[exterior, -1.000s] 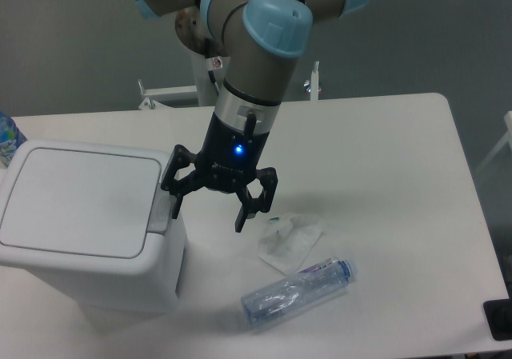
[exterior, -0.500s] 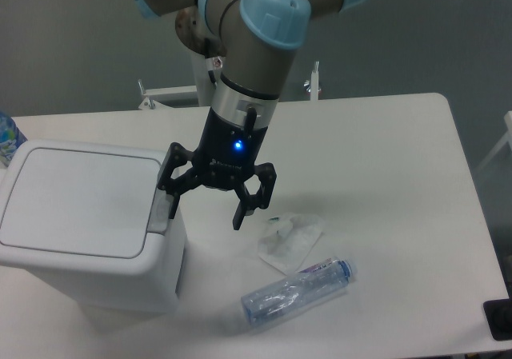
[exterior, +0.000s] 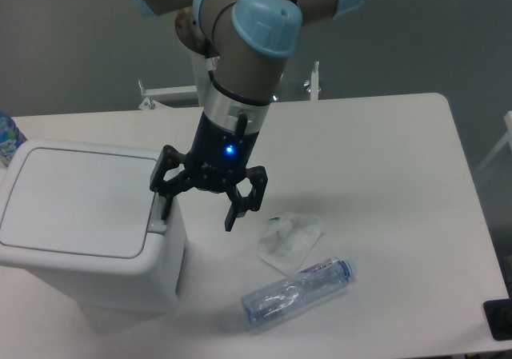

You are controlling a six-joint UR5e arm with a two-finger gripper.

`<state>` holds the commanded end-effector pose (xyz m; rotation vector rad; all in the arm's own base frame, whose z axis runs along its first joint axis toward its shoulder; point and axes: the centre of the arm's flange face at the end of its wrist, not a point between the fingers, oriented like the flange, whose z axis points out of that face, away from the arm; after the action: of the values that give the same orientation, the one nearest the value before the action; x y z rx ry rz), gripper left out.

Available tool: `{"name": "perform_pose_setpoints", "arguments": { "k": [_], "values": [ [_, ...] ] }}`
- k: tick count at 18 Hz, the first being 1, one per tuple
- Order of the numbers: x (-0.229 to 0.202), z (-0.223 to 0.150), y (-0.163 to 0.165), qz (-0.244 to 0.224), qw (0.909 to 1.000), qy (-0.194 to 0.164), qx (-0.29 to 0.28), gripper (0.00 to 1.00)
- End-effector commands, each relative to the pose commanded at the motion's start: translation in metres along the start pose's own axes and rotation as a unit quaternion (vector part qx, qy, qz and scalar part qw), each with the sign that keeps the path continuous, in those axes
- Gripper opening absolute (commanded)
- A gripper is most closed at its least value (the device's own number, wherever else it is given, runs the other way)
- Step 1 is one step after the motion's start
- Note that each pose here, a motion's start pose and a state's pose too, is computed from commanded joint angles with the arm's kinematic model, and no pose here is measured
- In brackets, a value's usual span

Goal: Open the trash can

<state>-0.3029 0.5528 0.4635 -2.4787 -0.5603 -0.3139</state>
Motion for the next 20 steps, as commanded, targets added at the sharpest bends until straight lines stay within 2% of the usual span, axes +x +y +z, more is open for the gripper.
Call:
{"name": "perform_pose_setpoints", "arguments": {
  "k": [13,17,20],
  "values": [
    [-0.002,-0.011,-0.011,0.005,0.9999,-0.008,0.012,1.00],
    [-0.068,-0.042,-0.016,-0.019,0.9981,-0.049,0.032,1.00],
    [-0.117,-0.058,-0.011,0.006,0.9963,-0.079,0.033,1.00]
  ]
}}
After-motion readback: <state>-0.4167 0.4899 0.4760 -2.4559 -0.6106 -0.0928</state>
